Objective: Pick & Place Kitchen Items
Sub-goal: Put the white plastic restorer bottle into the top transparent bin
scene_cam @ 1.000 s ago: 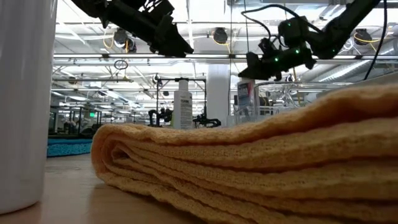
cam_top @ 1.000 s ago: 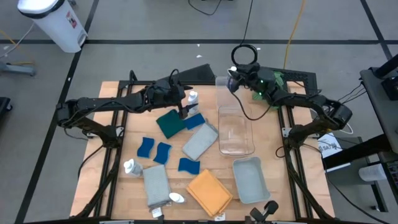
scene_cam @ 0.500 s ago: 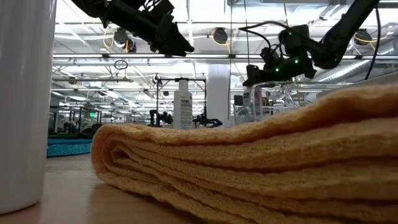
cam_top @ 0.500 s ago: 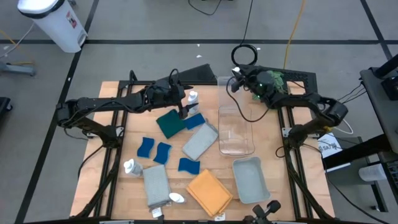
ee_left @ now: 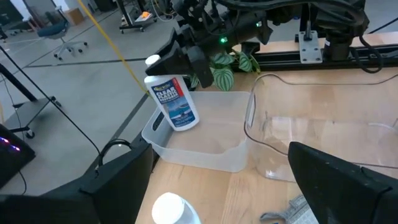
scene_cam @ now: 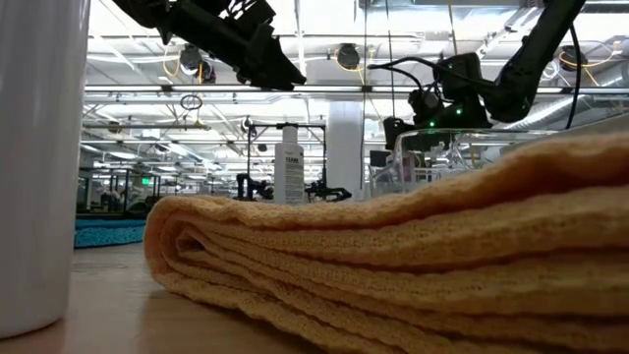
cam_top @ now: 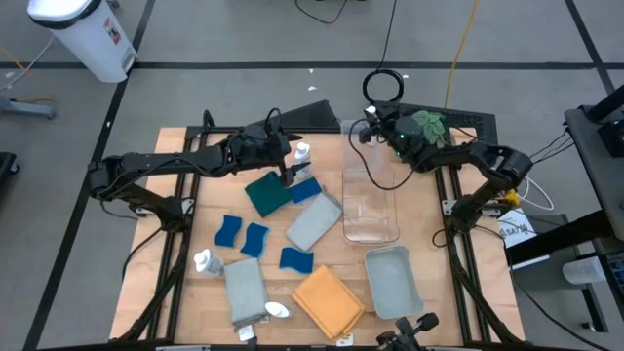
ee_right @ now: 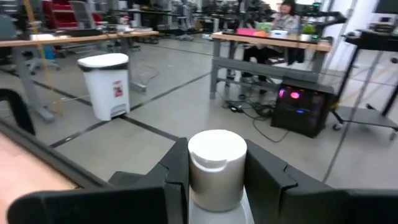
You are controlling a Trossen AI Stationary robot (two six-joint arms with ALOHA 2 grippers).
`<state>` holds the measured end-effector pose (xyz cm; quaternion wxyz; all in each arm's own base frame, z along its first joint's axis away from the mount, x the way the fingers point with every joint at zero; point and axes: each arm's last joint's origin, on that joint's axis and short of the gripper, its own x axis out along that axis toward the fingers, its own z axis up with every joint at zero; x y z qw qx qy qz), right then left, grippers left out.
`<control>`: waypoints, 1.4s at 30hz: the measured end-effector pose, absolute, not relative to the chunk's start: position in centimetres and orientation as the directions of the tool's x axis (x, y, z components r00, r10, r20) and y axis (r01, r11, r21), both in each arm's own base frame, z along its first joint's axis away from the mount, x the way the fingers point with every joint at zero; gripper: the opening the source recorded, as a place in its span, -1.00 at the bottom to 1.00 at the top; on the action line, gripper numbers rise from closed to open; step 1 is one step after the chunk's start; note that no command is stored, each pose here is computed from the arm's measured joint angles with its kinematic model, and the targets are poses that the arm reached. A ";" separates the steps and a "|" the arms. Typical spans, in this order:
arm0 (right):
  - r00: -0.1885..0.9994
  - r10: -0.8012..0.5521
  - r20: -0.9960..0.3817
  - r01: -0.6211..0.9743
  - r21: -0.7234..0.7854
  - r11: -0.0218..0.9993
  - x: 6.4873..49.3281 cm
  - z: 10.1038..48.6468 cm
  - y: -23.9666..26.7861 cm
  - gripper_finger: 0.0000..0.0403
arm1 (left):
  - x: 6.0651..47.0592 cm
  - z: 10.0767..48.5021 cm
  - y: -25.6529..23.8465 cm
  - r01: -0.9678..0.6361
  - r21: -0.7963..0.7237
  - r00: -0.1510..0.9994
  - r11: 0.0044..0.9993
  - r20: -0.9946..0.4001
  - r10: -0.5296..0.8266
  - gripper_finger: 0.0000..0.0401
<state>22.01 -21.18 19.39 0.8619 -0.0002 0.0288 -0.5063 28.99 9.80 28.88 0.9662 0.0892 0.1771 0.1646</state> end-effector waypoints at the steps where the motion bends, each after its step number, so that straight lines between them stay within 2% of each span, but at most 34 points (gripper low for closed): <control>1: 0.472 -0.880 -0.050 0.881 -0.026 0.473 22.0 19.4 -21.1 -0.60 | 29.0 28.9 9.8 -0.287 0.230 0.883 0.930 -0.313 0.350 0.89; 7: 0.424 -0.902 -0.078 0.905 0.007 0.425 21.9 19.0 -21.2 -0.59 | 29.0 28.9 9.8 -0.287 0.231 0.883 0.930 -0.312 0.350 0.89; 15: 0.424 -0.902 -0.081 0.905 0.005 0.425 21.9 19.0 -21.3 -0.13 | 29.0 28.9 9.8 -0.289 0.226 0.883 0.930 -0.311 0.350 0.89; 24: 0.439 -0.898 -0.042 0.898 0.000 0.439 21.8 20.3 -20.7 0.12 | 28.9 28.7 9.8 -0.294 0.205 0.878 0.933 -0.329 0.349 0.89; 33: 0.512 -0.859 0.007 0.854 -0.108 0.508 21.7 24.0 -17.6 0.22 | 27.6 28.3 11.1 -0.361 0.143 0.825 0.921 -0.412 0.387 0.89; 37: 0.562 -0.827 0.012 0.818 -0.154 0.554 21.7 25.3 -15.6 0.22 | 26.7 26.0 11.2 -0.345 0.093 0.765 0.934 -0.549 0.338 0.89; 42: 0.611 -0.789 0.061 0.782 -0.200 0.590 21.9 26.7 -13.7 0.21 | 26.1 22.3 10.0 -0.350 0.056 0.783 0.935 -0.531 0.324 0.89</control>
